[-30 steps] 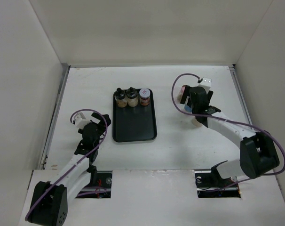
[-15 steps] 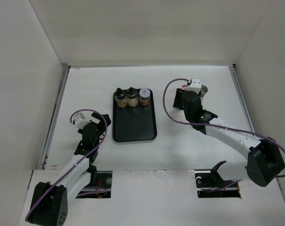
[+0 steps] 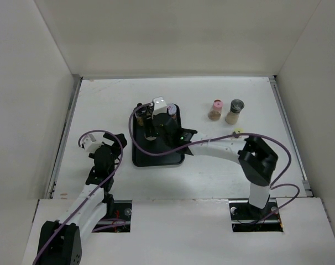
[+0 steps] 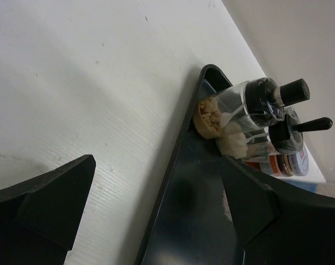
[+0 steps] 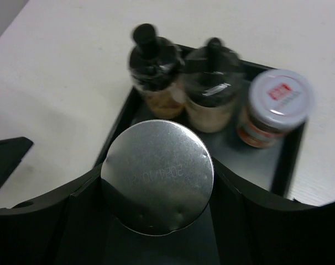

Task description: Organize the condiment bottles

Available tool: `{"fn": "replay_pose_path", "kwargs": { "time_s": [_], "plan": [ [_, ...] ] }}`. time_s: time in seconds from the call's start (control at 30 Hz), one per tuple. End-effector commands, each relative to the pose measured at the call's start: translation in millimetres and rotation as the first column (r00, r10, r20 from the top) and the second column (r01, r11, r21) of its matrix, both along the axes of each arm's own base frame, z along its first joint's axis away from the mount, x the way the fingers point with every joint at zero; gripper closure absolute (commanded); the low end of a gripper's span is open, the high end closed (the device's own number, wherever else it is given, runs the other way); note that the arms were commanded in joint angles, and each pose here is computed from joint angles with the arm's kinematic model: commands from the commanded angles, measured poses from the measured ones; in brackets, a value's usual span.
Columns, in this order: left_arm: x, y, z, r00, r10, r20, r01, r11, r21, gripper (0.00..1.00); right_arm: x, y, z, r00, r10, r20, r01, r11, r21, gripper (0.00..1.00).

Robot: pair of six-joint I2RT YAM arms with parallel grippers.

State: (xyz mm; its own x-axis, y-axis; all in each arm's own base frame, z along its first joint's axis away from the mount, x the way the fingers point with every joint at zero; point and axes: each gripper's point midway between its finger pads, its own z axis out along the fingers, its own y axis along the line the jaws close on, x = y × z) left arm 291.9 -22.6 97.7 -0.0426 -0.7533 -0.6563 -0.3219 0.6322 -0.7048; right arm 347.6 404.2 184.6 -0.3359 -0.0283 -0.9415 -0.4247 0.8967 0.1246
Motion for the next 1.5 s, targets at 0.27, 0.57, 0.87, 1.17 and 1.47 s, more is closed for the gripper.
{"fn": "replay_pose_path", "kwargs": {
  "time_s": [0.27,0.57,0.87,1.17,1.47],
  "plan": [
    [-1,3,3,1.0,0.012,0.023,-0.012,1.0,-0.019,0.0,37,72,15,0.994,0.029,0.101,-0.037,0.997,0.074,0.41],
    [0,0,1,1.0,-0.002,0.014,0.002,1.0,-0.022,0.0,18,55,56,0.989,0.043,0.138,-0.06,0.99,0.127,0.02],
    [0,0,4,1.0,0.002,0.025,-0.002,1.0,-0.022,0.0,11,-96,89,0.966,-0.198,0.167,0.157,0.96,0.233,0.29],
    [1,-5,0,1.0,-0.013,0.005,0.013,1.0,-0.019,0.0,-27,-326,17,0.684,-0.727,0.063,0.714,0.685,0.147,0.5],
    [2,-8,3,0.999,-0.026,0.023,0.027,0.999,-0.025,0.0,-45,-378,-33,0.605,-0.791,-0.095,0.796,0.6,0.077,0.03]
  ]
}}
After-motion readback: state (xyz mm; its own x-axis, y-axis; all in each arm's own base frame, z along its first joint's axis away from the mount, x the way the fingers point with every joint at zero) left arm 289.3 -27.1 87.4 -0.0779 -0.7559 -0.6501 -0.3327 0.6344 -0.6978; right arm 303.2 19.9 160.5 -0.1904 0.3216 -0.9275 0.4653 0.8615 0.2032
